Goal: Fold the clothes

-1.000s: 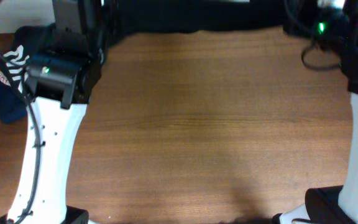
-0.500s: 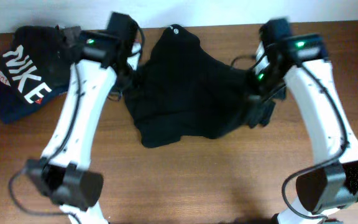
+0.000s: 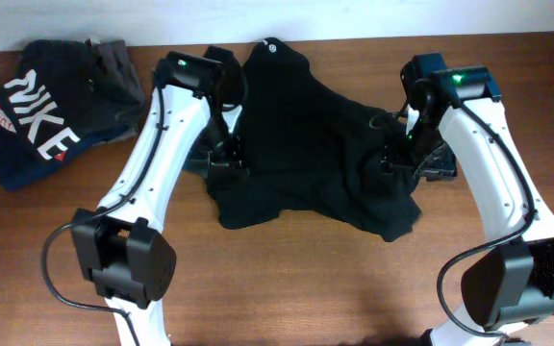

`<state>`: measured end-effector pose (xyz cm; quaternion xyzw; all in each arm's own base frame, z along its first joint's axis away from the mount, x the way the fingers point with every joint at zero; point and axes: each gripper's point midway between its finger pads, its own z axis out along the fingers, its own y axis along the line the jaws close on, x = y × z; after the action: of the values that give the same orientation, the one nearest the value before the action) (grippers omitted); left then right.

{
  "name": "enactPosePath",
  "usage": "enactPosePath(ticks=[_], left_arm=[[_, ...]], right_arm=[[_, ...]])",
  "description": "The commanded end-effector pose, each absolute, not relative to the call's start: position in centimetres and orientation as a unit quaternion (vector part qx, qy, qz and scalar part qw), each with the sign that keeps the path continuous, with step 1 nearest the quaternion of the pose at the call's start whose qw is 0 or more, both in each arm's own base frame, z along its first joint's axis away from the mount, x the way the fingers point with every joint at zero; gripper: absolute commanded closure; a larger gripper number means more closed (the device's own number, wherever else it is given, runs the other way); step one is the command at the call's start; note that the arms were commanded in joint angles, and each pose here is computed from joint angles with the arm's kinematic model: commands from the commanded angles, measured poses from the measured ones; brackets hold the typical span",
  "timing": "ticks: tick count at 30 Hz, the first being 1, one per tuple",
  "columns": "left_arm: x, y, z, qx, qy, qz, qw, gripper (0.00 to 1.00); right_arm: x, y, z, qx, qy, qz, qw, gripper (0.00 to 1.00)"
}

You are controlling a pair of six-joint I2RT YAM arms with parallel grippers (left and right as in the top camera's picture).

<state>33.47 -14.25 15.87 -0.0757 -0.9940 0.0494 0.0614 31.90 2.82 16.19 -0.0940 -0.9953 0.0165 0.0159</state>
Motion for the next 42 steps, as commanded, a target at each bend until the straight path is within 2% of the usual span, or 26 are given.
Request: enactPosePath(ticks=[1,6,13,25,28,32,33,34,35,38,42], left_arm=[[32.0,-13.9,13.3,-0.069,-0.991,0.039,0.106,0.22],[29.1,-13.2,8.0,-0.048,-0.985,0.027,0.166,0.22],[28.5,-13.7,3.2,-0.047,-0.985,0.051,0.157,0.22],[29.9,-13.2,1.8,-0.053,-0.991,0.036,0.121,0.24],[29.7,-13.2,1.8,-0.053,-0.99,0.035,0.123,0.34],[29.7,-13.2,1.8,-0.053,-0.99,0.035,0.124,0.73],[29.7,-13.2,1.8,-0.053,-0.99,0.035,0.125,0.87],[29.6,-13.1,1.8,-0.053,-0.99,0.034,0.127,0.96],[29.5,-13.1,1.8,-0.052,-0.99,0.034,0.129,0.99],[29.2,-12.9,1.9,-0.051,-0.989,0.03,0.134,0.99],[28.6,-12.4,2.1,-0.043,-0.988,0.016,0.148,0.99]], right_arm=[[31.2,1.8,16.9,-0.104,-0.994,0.034,0.014,0.21],[30.8,1.7,17.0,-0.103,-0.994,0.037,0.022,0.19],[31.2,1.7,16.9,-0.102,-0.994,0.036,0.013,0.19],[31.5,1.7,16.9,-0.102,-0.994,0.035,0.008,0.19],[31.6,1.7,16.9,-0.102,-0.994,0.034,0.004,0.18],[32.4,1.4,16.9,-0.103,-0.994,0.041,-0.013,0.18],[32.8,1.2,17.0,-0.104,-0.993,0.047,-0.022,0.17],[33.4,0.8,17.0,-0.107,-0.992,0.053,-0.034,0.18],[33.9,0.4,17.0,-0.111,-0.991,0.056,-0.045,0.2],[35.6,-0.4,17.1,-0.12,-0.988,0.052,-0.078,0.41],[38.3,-2.3,16.4,-0.137,-0.983,0.041,-0.112,0.8]])
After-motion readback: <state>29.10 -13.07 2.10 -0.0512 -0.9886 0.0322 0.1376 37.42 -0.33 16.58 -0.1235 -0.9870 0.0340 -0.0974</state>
